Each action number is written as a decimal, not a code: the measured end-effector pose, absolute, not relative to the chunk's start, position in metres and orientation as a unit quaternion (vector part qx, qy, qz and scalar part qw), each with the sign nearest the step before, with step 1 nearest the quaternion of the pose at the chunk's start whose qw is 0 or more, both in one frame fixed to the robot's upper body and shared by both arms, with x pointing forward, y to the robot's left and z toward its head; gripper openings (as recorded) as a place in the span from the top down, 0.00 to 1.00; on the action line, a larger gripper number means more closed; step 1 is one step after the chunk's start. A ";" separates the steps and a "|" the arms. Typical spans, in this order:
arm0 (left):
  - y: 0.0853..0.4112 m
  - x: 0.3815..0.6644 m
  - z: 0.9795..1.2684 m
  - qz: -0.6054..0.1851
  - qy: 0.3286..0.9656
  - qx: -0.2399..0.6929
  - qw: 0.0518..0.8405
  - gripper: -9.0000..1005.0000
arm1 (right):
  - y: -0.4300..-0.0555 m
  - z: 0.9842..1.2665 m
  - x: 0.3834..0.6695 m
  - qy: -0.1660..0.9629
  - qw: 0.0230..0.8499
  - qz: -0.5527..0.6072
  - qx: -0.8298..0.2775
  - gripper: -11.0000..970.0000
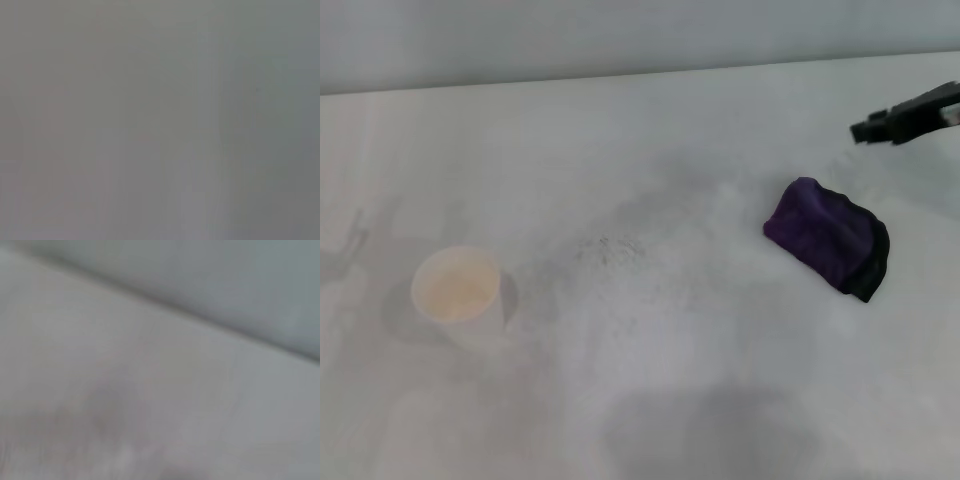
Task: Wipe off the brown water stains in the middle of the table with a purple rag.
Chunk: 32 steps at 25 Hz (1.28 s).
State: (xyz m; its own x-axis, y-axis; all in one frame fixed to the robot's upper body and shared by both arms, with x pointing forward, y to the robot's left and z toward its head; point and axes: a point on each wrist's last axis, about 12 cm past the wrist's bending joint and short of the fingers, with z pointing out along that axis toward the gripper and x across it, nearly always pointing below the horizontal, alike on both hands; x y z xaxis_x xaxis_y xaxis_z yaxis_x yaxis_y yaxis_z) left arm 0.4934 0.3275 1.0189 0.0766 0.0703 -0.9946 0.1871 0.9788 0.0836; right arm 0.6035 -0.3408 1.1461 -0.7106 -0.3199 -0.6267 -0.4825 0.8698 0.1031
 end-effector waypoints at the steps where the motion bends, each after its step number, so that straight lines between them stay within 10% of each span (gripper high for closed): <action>1: 0.328 0.494 1.018 -0.039 0.680 0.091 0.726 0.13 | -0.349 1.146 0.601 0.910 0.329 0.141 -0.209 0.68; 32: 0.339 0.492 1.012 0.005 0.697 0.063 0.714 0.13 | -0.419 1.049 0.498 0.702 0.712 0.019 -0.032 0.69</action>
